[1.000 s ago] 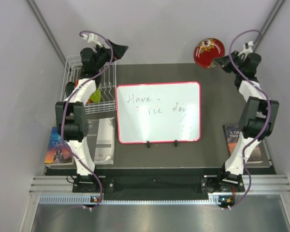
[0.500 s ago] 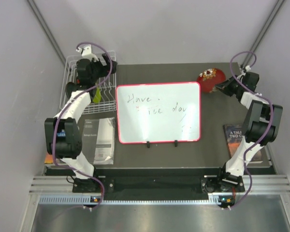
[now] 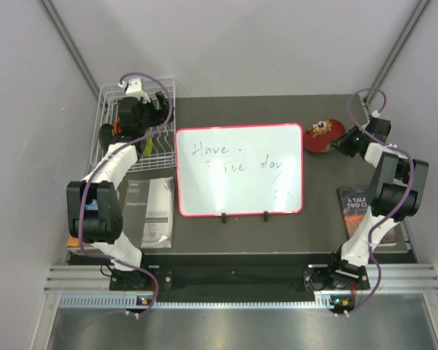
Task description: Unload the plates from the dish rack
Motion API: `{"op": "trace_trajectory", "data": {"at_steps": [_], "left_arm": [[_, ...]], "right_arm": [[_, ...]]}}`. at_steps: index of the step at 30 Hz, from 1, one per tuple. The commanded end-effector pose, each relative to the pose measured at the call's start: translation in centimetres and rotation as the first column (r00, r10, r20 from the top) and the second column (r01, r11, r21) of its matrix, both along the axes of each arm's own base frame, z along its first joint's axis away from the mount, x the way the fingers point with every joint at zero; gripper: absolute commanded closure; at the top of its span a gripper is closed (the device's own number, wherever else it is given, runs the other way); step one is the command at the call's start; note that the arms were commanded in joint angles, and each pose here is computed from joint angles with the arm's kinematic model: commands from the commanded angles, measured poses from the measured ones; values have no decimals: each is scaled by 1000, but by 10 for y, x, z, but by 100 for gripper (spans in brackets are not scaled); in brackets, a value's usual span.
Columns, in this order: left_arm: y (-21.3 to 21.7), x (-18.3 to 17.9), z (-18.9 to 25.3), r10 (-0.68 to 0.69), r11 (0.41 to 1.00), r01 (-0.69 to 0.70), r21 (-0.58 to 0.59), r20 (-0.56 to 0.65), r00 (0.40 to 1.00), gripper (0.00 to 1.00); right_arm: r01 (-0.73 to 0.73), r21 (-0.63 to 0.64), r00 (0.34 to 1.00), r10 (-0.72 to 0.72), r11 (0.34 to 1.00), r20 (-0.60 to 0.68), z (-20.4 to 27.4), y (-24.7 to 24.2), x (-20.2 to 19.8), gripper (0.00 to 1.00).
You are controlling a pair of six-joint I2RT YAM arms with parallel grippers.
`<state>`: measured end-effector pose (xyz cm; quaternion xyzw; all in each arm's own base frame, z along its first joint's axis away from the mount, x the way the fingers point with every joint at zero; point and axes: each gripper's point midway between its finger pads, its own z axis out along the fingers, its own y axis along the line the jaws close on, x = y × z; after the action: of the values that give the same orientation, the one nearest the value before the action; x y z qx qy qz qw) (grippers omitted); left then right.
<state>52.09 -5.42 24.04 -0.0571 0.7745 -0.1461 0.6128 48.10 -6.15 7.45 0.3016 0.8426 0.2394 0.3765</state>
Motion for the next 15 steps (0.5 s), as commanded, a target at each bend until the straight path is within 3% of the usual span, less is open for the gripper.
{"op": "trace_trajectory", "data": {"at_steps": [1, 12, 15], "left_arm": [[2, -8, 28, 2, 1000, -4, 23, 70, 998, 1], [8, -8, 25, 27, 998, -29, 47, 58, 998, 1], [14, -9, 22, 52, 996, -56, 72, 49, 997, 1]], "right_arm": [[34, -54, 999, -32, 998, 43, 14, -20, 2, 94], [50, -71, 996, -55, 996, -64, -17, -29, -14, 42], [70, -117, 992, -81, 991, -99, -19, -37, -20, 38]]}}
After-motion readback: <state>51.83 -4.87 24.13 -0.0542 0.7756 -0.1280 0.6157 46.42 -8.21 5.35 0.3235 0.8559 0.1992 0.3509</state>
